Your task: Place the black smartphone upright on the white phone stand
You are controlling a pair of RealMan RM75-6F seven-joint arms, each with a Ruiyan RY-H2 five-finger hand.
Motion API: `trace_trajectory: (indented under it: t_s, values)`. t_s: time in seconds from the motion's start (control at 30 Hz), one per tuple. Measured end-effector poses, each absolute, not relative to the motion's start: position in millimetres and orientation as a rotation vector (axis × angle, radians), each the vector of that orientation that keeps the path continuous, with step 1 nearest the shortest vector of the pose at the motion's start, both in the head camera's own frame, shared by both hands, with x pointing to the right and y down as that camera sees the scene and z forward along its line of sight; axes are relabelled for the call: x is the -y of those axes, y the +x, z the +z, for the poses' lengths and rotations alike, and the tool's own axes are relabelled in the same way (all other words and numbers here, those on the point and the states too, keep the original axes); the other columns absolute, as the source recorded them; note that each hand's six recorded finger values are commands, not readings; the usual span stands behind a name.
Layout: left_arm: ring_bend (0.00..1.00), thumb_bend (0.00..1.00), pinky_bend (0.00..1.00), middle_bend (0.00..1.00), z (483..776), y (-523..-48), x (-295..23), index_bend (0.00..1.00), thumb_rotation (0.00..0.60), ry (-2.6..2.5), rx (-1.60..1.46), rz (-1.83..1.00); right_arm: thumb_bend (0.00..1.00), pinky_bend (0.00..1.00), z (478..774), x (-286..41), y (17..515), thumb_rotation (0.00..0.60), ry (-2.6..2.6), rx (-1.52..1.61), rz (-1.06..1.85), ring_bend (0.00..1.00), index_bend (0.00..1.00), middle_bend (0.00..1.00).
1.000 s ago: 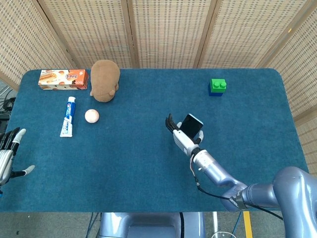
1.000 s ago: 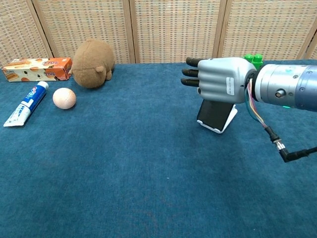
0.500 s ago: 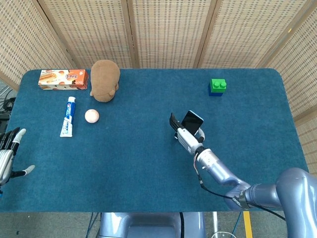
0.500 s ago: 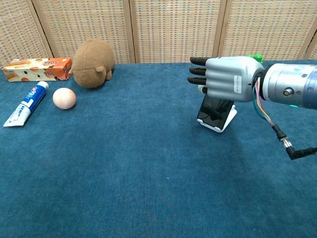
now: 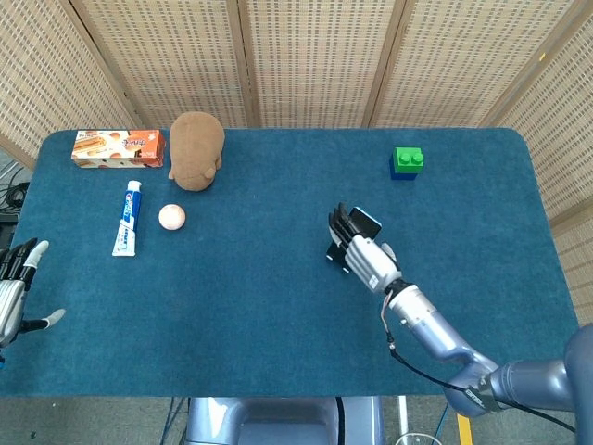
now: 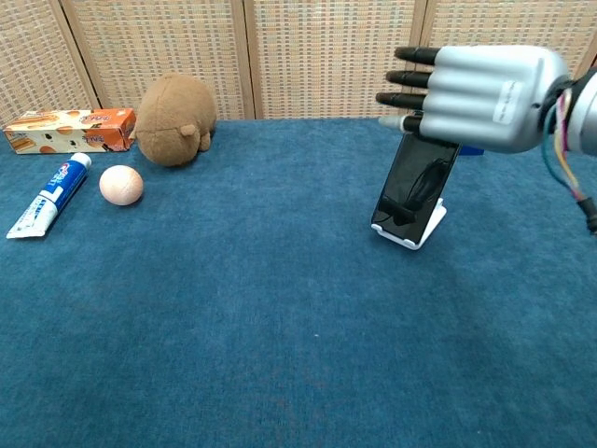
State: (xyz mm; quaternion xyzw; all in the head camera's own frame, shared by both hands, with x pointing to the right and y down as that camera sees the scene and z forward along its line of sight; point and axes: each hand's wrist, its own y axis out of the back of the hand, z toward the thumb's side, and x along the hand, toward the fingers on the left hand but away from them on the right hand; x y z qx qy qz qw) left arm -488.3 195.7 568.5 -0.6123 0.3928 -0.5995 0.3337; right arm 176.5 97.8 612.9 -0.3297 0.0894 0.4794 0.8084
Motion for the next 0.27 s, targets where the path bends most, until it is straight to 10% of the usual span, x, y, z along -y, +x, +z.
trace_trajectory:
  t_s: [0.27]
  values:
    - [0.00, 0.00, 0.00, 0.00, 556, -488, -200, 0.00, 0.600, -1.598, -1.050, -1.510, 0.29, 0.01, 574, -122, 263, 0.600, -1.003, 0.182, 1.213, 0.00, 0.00, 0.00]
